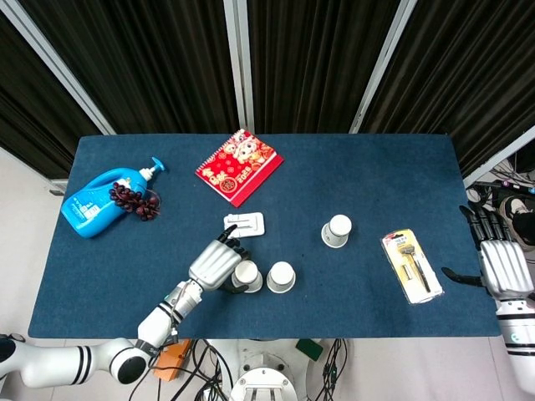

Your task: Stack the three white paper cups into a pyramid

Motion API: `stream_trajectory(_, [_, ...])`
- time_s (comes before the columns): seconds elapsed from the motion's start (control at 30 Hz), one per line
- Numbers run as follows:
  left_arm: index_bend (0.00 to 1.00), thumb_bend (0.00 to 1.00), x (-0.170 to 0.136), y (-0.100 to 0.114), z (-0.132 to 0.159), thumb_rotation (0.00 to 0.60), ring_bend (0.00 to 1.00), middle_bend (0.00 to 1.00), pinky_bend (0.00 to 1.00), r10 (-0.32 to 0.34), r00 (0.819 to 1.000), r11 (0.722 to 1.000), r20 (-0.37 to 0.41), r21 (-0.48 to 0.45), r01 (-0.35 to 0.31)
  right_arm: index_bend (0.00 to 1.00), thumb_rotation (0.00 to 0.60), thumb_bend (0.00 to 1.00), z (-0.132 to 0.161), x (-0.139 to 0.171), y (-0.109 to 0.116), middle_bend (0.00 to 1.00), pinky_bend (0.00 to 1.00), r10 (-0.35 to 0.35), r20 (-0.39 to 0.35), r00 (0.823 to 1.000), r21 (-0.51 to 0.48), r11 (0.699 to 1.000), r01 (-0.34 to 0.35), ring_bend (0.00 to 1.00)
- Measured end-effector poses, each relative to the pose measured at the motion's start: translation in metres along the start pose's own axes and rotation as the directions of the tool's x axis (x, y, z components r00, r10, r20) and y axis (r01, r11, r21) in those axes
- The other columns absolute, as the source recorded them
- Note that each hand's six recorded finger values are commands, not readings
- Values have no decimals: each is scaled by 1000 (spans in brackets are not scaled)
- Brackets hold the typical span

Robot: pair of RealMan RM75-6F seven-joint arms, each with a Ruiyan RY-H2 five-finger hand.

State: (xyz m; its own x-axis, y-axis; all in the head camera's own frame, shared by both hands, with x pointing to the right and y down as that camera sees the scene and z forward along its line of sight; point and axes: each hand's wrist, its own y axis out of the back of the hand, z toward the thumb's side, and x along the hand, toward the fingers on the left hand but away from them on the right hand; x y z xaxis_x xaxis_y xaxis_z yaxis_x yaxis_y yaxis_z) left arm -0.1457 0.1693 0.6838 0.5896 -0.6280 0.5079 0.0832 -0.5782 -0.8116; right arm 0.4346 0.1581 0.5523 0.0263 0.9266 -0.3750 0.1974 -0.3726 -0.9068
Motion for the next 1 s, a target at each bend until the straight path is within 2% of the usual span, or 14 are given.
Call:
stream_trajectory(0.13, [325,178,4,0,4,436,233,431,19,1,1000,1000,2,3,-1,0,600,69,3,-4,-4,79,67,15,-11,1000,-2,1000,-15,0])
stream_trajectory(0.37, [187,113,-2,-1,1,430,107,272,19,-20,1000,999,-16,25,20,0,600,69,23,-19,-18,89,68,67,-72,995,9,998,-67,0])
stream_trajectory(0.47, [171,102,-10,6,-7,426,88,250,19,-7,999,999,-42,47,9,0,600,69,36,-31,-29,104,90,105,-107,989,22,994,-103,0])
stream_trajectory(0.6, [171,101,-28,17,-33,428,88,250,19,32,992,997,-122,67,-24,32,600,177,56,-49,-50,155,124,175,-157,972,50,984,-170,11])
stream_trajectory(0.73, [171,101,-55,30,-74,429,88,250,19,83,967,995,-240,78,-66,96,600,272,83,-72,-77,175,127,263,-213,941,104,964,-246,22])
stream_trajectory(0.83, [171,104,-80,38,-105,426,87,250,19,119,939,992,-324,72,-101,134,600,330,105,-89,-94,176,130,306,-246,920,157,949,-273,28])
stream_trajectory(1.0, [171,110,-117,42,-143,428,85,250,19,132,893,991,-431,40,-128,179,600,391,129,-110,-112,193,131,341,-263,903,227,931,-285,42])
